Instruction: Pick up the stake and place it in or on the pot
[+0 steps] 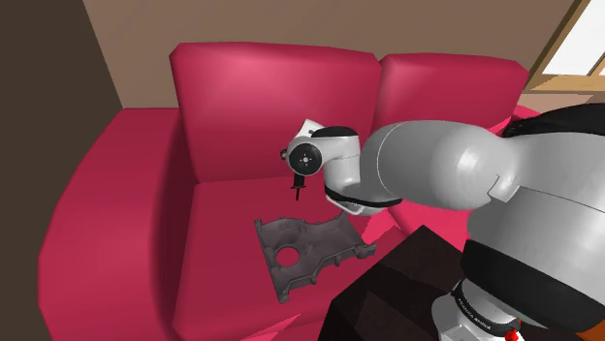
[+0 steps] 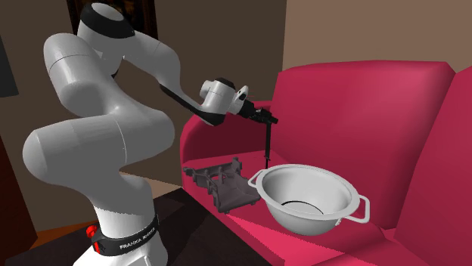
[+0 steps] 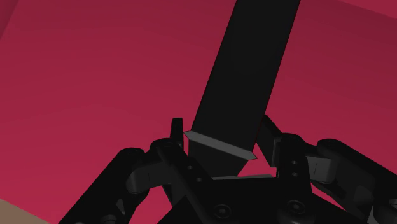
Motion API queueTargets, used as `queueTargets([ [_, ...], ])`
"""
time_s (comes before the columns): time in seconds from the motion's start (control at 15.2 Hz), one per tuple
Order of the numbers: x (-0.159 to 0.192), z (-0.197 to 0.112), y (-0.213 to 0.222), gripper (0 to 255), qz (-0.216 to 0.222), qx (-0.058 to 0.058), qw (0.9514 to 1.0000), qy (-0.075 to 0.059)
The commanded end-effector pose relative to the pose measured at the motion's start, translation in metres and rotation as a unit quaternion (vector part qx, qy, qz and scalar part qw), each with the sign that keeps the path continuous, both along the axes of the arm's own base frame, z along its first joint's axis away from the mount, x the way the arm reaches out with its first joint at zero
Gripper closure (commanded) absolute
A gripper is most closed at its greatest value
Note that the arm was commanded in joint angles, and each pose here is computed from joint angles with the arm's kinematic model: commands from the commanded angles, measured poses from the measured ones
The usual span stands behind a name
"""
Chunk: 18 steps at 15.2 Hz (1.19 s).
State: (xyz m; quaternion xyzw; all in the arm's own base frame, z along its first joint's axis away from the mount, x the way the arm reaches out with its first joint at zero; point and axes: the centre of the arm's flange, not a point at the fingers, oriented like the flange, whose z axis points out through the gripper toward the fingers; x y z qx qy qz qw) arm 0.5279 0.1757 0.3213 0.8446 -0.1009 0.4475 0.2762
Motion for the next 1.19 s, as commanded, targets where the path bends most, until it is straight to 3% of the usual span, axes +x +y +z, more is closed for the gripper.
queueTargets([
  [0.0, 0.0, 0.01, 0.0, 255, 0.0, 0.0, 1.0, 0.0],
  [1.12, 0.0, 0.099, 0.0, 255, 0.0, 0.0, 1.0, 0.0],
])
